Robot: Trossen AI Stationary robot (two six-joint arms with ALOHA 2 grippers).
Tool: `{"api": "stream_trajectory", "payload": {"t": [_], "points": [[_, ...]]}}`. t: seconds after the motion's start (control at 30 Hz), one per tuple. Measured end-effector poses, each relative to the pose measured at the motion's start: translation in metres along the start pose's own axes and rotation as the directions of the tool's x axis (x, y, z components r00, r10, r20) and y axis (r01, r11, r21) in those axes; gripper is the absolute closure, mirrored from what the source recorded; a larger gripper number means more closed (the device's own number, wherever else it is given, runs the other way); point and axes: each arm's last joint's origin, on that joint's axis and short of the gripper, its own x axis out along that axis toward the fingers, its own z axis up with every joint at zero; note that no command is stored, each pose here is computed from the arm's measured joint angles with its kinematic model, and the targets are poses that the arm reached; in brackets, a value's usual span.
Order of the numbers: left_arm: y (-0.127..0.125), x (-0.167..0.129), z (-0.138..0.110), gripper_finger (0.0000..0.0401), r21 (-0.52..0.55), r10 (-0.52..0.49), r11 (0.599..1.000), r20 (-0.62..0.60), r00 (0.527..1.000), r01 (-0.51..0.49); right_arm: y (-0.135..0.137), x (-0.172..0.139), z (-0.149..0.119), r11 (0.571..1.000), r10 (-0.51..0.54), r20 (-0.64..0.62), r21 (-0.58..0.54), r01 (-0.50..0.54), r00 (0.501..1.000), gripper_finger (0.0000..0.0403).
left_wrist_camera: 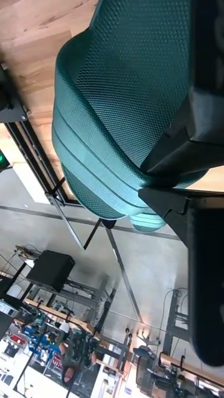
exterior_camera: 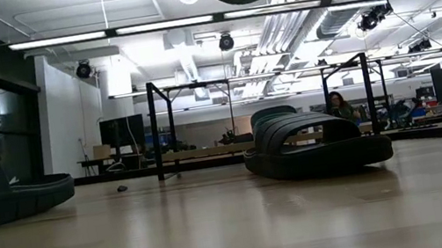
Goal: Pick and place slides into the shelf
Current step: Put the green slide on the shelf
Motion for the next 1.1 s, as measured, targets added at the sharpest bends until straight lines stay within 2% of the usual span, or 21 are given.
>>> {"api": "stream_trajectory", "payload": {"t": [0.2, 0.43, 0.57, 0.7, 0.83, 1.0, 1.1], "points": [[0.007, -0.007, -0.003, 0.0362, 0.005, 0.005, 1.0, -0.003, 1.0, -0.005, -0.001, 0.0, 0.0, 1.0, -0.017, -0.019, 0.009, 0.017, 1.0, 0.0339], [0.02, -0.023, -0.008, 0.0284, 0.001, 0.021, 1.0, -0.005, 1.0, -0.021, -0.002, 0.0, -0.001, 0.999, -0.032, -0.044, 0.021, 0.033, 0.998, 0.0339], [0.018, -0.034, -0.011, 0.024, 0.011, -0.004, 1.0, -0.008, 1.0, 0.005, -0.002, 0.0, -0.002, 0.999, -0.047, -0.07, 0.016, 0.048, 0.996, 0.0339], [0.009, -0.046, -0.013, 0.0214, 0.041, -0.036, 0.999, -0.013, 0.999, 0.036, -0.007, -0.001, -0.002, 0.997, -0.042, -0.059, 0.059, 0.045, 0.997, 0.0339], [-0.006, -0.062, -0.015, 0.0209, 0.082, -0.062, 0.995, -0.012, 0.998, 0.063, -0.015, -0.006, -0.005, 0.995, 0.012, -0.024, 0.1, -0.009, 1.0, 0.0339], [-0.022, -0.083, -0.016, 0.0223, 0.106, -0.111, 0.988, 0.007, 0.994, 0.11, -0.027, -0.014, -0.01, 0.976, 0.126, 0.058, 0.174, -0.134, 0.99, 0.0339], [-0.029, -0.094, -0.016, 0.0233, 0.109, -0.137, 0.985, 0.027, 0.99, 0.134, -0.032, -0.016, -0.014, 0.968, 0.151, 0.06, 0.195, -0.16, 0.987, 0.0339]]}}
